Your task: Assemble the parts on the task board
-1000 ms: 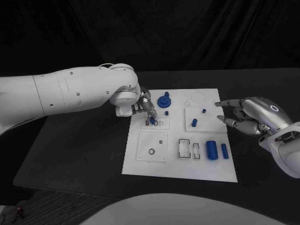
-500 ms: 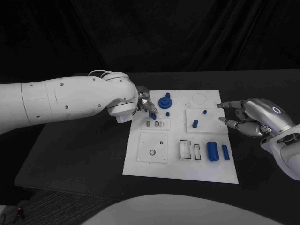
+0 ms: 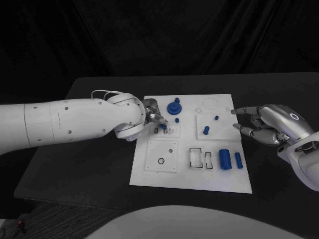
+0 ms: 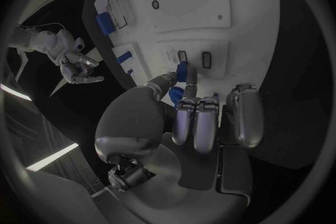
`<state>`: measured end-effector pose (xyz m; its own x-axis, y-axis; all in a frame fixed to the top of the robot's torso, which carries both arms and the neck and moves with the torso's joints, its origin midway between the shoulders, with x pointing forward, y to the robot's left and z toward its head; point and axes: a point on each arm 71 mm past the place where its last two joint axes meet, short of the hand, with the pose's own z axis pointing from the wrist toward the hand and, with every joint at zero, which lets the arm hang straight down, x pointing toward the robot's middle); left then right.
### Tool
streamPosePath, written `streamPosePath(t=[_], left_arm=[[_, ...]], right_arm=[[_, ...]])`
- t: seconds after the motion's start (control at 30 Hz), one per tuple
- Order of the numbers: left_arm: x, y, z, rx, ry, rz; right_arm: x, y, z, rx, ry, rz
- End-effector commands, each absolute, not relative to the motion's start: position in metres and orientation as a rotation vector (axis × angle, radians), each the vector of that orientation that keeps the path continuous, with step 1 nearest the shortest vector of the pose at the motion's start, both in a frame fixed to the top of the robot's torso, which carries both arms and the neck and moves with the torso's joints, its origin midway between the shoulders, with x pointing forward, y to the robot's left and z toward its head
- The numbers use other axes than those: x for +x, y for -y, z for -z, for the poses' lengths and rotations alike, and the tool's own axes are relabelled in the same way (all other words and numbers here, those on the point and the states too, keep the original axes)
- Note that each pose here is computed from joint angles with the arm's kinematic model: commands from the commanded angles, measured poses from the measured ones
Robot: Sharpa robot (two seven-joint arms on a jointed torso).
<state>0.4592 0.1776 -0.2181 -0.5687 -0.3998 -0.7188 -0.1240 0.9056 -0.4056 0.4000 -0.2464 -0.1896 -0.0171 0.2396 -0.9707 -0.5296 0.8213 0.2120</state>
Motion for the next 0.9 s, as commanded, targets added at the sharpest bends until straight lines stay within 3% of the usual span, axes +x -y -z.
streamPosePath(t=[0.03,0.9], left_arm=[[0.459,-0.176,0.215,-0.366,-2.089,0.432],[0.444,-0.178,0.22,-0.354,-2.142,0.422]], right_arm=[[0.399,0.248,0.19,-0.228,-1.461,-0.611],[0.399,0.247,0.193,-0.227,-1.467,-0.612]])
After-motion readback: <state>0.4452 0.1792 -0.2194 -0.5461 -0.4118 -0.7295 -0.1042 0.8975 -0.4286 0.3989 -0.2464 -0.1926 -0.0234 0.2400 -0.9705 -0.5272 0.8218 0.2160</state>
